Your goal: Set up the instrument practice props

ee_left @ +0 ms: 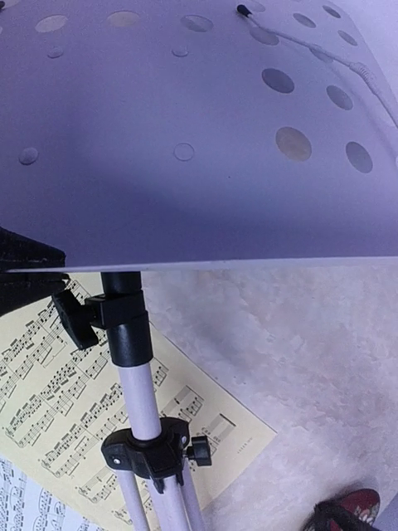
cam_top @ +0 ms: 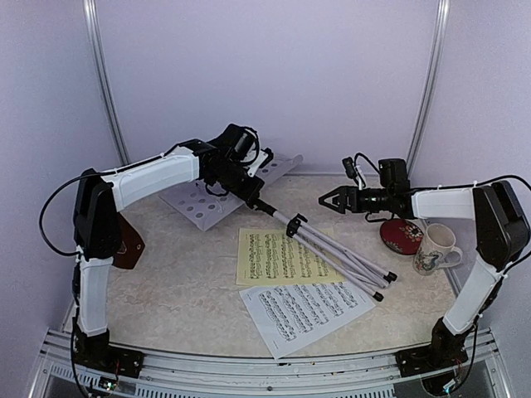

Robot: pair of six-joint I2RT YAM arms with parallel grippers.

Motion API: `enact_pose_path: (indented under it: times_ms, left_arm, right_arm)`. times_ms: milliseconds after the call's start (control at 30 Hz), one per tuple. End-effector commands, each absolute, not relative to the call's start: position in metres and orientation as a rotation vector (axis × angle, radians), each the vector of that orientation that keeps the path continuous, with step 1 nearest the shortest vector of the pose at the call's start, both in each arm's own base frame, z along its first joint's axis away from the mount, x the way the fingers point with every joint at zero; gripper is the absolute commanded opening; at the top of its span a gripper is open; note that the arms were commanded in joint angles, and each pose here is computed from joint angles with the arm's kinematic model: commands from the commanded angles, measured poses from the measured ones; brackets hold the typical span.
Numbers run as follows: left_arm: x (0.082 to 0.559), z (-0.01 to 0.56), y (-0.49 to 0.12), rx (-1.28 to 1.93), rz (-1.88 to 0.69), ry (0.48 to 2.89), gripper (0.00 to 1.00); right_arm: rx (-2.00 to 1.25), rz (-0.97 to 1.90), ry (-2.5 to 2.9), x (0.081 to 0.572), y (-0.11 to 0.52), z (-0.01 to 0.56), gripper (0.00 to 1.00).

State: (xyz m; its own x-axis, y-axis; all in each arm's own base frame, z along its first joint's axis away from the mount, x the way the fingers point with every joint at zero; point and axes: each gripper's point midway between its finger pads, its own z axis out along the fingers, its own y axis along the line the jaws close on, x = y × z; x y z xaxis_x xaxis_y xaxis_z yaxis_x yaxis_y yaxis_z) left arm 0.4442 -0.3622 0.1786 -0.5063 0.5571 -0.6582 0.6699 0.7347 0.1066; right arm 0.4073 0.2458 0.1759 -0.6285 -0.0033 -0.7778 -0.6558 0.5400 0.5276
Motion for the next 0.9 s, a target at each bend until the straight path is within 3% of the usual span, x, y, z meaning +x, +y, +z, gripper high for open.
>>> enact_pose_path:
  times_ms: [0, 233, 500, 867]
  left_arm:
    - [0.44, 0.366, -0.367, 0.851, -0.06, 1.735, 0.0]
    - [0.402, 0.437, -0.366, 0.88, 0.259, 1.442, 0.0]
    - [0.353, 0.518, -0.367, 0.859, 0.318, 1.173, 0.0]
    - [0.293, 0.56, -0.384, 0.886, 0.405, 0.864, 0.0]
  right_arm:
    - [-0.579, 1.112, 1.957, 0.399, 0.251, 0.199, 1.0]
    - [-0.594, 1.117, 1.903, 0.395, 0.251, 0.218, 1.0]
    - [-0.638, 1.077, 1.793, 0.387, 0.248, 0.257, 0.99]
    - [-0.862, 1.142, 1.486, 0.348, 0.259, 0.323, 0.81]
